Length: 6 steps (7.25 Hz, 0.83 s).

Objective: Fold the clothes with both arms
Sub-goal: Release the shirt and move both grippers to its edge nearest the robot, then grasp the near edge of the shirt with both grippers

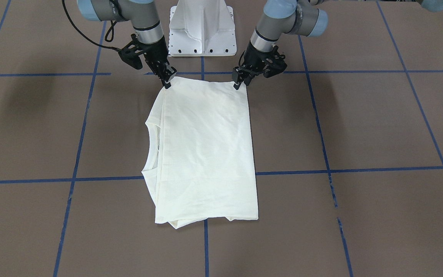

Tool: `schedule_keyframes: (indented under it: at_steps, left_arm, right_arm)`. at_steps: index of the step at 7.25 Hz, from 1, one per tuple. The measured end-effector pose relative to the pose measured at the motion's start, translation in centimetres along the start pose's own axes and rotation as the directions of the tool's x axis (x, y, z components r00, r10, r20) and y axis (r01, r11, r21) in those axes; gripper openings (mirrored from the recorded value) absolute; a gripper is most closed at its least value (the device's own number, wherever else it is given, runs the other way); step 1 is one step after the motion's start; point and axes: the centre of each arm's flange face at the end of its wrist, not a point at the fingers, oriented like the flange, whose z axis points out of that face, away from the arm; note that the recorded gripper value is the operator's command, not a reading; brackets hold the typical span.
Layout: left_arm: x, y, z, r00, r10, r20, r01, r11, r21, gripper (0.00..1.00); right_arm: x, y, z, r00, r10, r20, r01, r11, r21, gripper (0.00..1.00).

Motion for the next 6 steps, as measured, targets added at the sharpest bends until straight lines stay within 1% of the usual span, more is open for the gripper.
schedule_keyframes:
  at_steps: [2,3,4,5,6]
  left_arm:
    - [-0.54,0.89,0.47,1.000,-0.002,0.021,0.002,1.000,-0.006,0.57]
    - [-0.74,1.10,0.67,0.999,-0.002,0.034,0.003,1.000,-0.004,0.52]
    - [-0.86,1.23,0.78,0.999,-0.003,0.047,0.003,1.000,0.001,0.22]
    - [-0.89,1.28,0.81,0.998,-0.007,0.056,0.007,1.000,0.003,0.00]
    - [-0.93,1.29,0.78,0.998,-0.018,0.058,0.018,1.000,0.006,0.00]
  right_arm:
    - [-0.05,0.07,-0.12,1.000,0.000,0.001,0.000,1.000,-0.004,0.00]
    - [-0.04,0.06,-0.12,1.000,0.000,0.001,0.000,1.000,-0.004,0.00]
    - [-0.03,0.04,-0.15,1.000,0.000,0.001,0.000,1.000,-0.004,0.00]
    - [-0.06,0.00,-0.20,1.000,0.000,0.003,0.000,1.000,-0.004,0.00]
    - [-0.09,-0.06,-0.26,1.000,0.001,0.004,-0.001,1.000,-0.003,0.00]
